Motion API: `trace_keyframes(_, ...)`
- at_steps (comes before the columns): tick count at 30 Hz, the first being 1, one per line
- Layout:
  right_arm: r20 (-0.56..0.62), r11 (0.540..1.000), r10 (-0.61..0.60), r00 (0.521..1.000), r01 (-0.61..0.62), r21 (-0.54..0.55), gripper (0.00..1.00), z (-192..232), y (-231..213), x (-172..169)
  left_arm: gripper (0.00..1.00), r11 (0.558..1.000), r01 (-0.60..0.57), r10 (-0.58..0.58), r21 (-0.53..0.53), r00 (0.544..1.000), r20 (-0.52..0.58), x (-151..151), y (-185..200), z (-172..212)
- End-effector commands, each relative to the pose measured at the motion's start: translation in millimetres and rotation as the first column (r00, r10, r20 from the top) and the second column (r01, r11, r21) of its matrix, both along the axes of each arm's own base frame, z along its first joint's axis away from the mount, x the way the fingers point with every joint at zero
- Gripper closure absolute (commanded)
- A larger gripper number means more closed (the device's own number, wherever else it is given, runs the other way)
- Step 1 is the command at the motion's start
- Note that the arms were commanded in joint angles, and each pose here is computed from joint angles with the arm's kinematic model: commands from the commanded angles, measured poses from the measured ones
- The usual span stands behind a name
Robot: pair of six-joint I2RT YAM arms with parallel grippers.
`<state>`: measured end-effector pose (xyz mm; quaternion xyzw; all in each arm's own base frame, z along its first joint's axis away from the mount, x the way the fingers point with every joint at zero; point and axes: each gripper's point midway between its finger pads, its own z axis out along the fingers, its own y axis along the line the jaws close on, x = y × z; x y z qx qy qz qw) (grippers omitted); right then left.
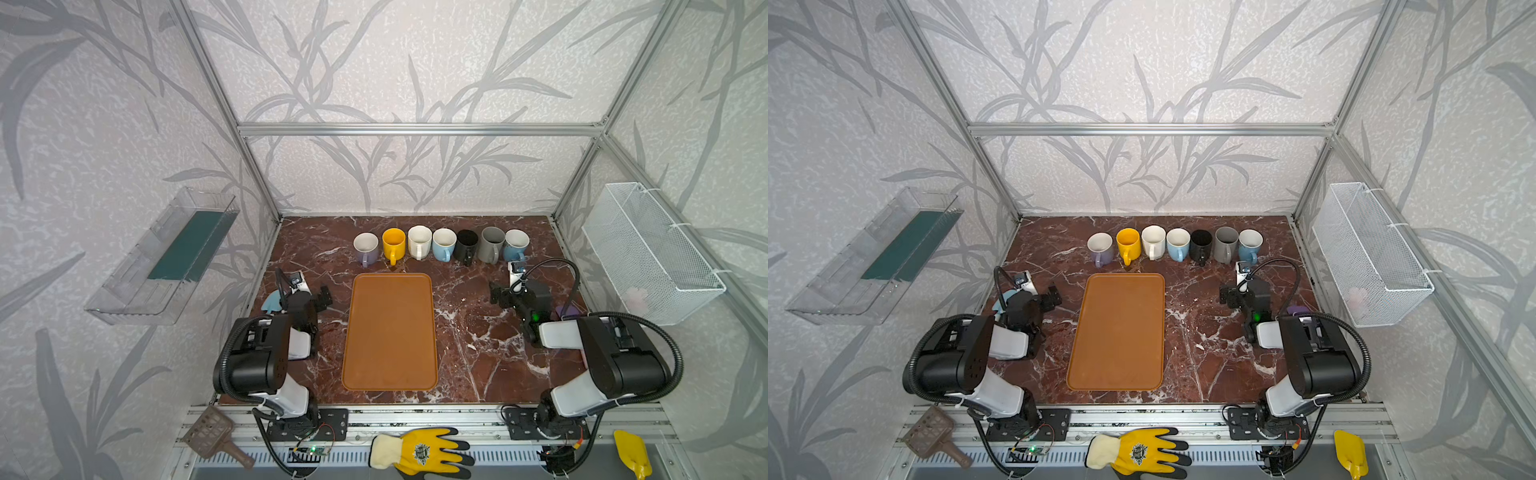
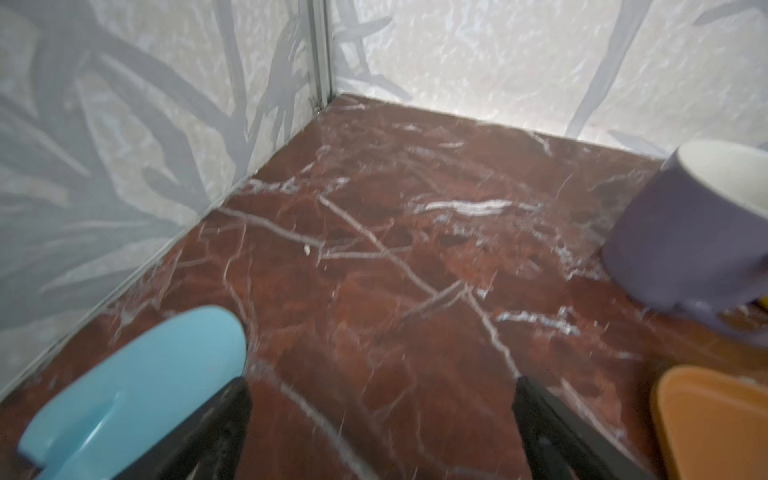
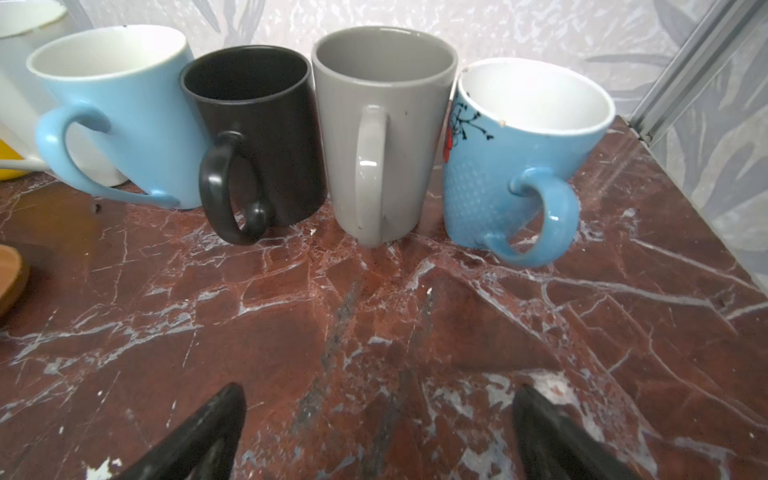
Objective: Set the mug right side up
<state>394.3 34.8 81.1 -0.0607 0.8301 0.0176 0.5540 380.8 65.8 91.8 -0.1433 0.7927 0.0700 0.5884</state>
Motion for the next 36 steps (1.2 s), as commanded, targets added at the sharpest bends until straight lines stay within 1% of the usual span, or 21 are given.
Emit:
trace_keyframes(1,0.045,1.000,0.021,0.999,-0.020,-0.016,0.01,9.1,3.2,4.5,0.01,0.999,0.031,-0.031,0.025,0.999,-0.009,5.0,-4.7,5.5)
trace_keyframes(2,0.053,1.000,0.021,0.998,-0.020,-0.015,0.01,9.0,3.1,4.2,0.01,0.999,0.031,-0.032,0.033,0.999,0.021,5.2,-4.6,7.8)
trace_keyframes(3,0.056,1.000,0.020,0.998,-0.019,-0.016,0.01,9.2,3.2,4.0,0.01,0.999,0.034,-0.035,0.034,0.999,0.023,4.8,-5.0,7.0)
trace_keyframes(5,0.045,1.000,0.021,0.999,-0.021,-0.016,0.01,9.9,3.2,3.7,0.01,0.999,0.043,-0.042,0.026,0.999,-0.011,5.7,-6.7,4.7)
trace_keyframes(8,0.012,0.999,0.027,1.000,-0.027,-0.021,0.01,8.8,3.8,3.2,0.01,0.998,0.054,-0.054,0.035,0.998,0.006,6.2,-8.6,5.9)
trace_keyframes(11,0.026,1.000,0.025,0.999,-0.024,-0.018,0.01,9.2,3.6,3.4,0.01,0.997,0.062,-0.062,0.035,0.998,0.000,8.4,-9.8,6.1)
trace_keyframes(36,0.022,0.999,0.027,0.999,-0.027,-0.020,0.01,9.4,3.9,3.6,0.01,0.997,0.063,-0.063,0.036,0.998,-0.004,7.9,-9.9,5.3)
